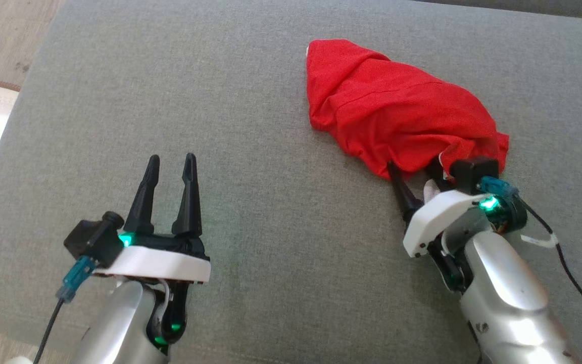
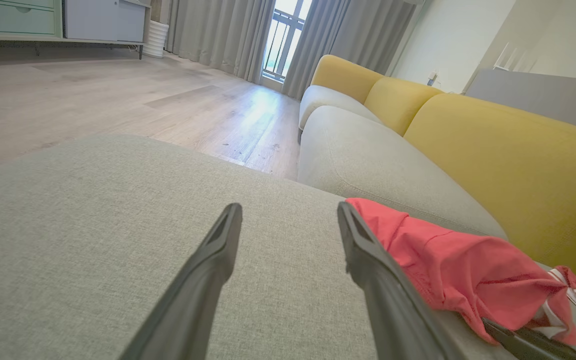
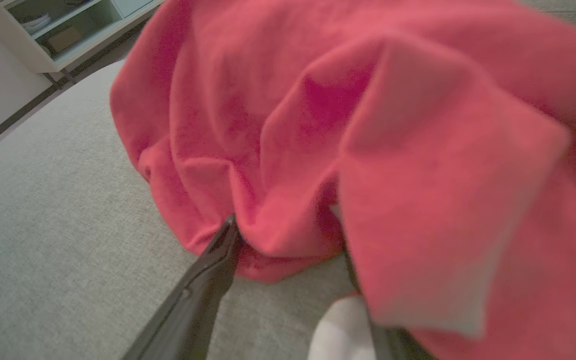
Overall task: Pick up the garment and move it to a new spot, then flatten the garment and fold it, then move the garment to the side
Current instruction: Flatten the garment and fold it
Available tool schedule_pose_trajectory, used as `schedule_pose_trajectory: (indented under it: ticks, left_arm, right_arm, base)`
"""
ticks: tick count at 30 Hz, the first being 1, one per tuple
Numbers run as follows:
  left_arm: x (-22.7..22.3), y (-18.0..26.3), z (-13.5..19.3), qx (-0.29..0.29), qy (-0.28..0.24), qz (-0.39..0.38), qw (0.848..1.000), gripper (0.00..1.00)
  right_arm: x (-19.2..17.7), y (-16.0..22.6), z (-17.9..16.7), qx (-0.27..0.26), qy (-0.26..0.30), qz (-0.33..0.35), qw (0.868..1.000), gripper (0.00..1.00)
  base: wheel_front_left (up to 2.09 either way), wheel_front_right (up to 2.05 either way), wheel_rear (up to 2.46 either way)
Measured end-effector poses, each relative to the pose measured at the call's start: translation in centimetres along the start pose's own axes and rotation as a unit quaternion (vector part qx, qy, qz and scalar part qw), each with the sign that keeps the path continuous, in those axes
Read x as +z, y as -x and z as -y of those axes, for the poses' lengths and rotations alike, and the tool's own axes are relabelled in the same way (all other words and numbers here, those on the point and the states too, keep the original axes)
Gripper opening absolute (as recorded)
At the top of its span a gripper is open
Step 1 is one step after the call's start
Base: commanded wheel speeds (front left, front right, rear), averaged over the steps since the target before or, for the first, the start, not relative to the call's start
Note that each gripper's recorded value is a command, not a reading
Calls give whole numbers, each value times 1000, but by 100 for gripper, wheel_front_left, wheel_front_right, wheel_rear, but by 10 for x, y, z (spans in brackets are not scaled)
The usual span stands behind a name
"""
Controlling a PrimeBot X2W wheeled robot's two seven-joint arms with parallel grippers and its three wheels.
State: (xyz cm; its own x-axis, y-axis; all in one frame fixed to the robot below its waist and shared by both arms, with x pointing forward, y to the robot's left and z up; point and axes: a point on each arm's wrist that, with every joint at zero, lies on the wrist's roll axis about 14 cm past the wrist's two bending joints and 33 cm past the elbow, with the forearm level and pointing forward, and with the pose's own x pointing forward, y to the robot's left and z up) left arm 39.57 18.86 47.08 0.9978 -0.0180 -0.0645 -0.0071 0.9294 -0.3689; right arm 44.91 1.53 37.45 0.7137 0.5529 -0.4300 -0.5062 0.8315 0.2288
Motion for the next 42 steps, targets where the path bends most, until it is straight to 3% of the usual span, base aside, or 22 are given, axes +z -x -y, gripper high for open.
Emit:
schedule_pose_trajectory:
  ticks: [7, 11, 18, 23, 24, 25, 26, 27, 35, 42]
  left_arm:
    - [2, -4, 1, -3, -3, 3, 1000, 100]
    - [4, -3, 3, -8, -6, 6, 1000, 100]
    - [14, 0, 8, -15, -9, 21, 1000, 100]
    - [19, 5, 9, -16, -8, 28, 999, 100]
    - [20, 5, 9, -16, -8, 30, 999, 100]
    - [21, 6, 9, -16, -8, 31, 999, 100]
    - [21, 7, 9, -15, -8, 31, 999, 100]
    - [21, 7, 8, -14, -8, 32, 999, 100]
    - [19, 11, 9, -13, -6, 30, 999, 100]
    - [23, 6, 20, -29, -4, 36, 999, 100]
  right_arm:
    - [7, -5, -24, 39, -16, 14, 999, 0]
    - [30, -2, -46, 71, -34, 55, 995, 0]
    - [95, 15, -91, 143, -67, 157, 975, 0]
    - [106, 27, -123, 191, -87, 169, 963, 0]
    - [101, 28, -130, 200, -86, 158, 963, 39]
    - [94, 28, -136, 208, -77, 144, 964, 39]
    - [88, 28, -141, 213, -71, 133, 965, 88]
    - [83, 28, -144, 216, -68, 124, 966, 100]
    - [75, 24, -121, 177, -50, 122, 975, 100]
    - [87, 28, -63, 87, -22, 151, 984, 100]
  base:
    - [0, 0, 0]
    - [0, 0, 0]
    - [0, 0, 0]
    - [0, 0, 0]
    - [0, 0, 0]
    - [0, 0, 0]
    - [0, 0, 0]
    - [0, 0, 0]
    - [0, 0, 0]
    - [0, 0, 0]
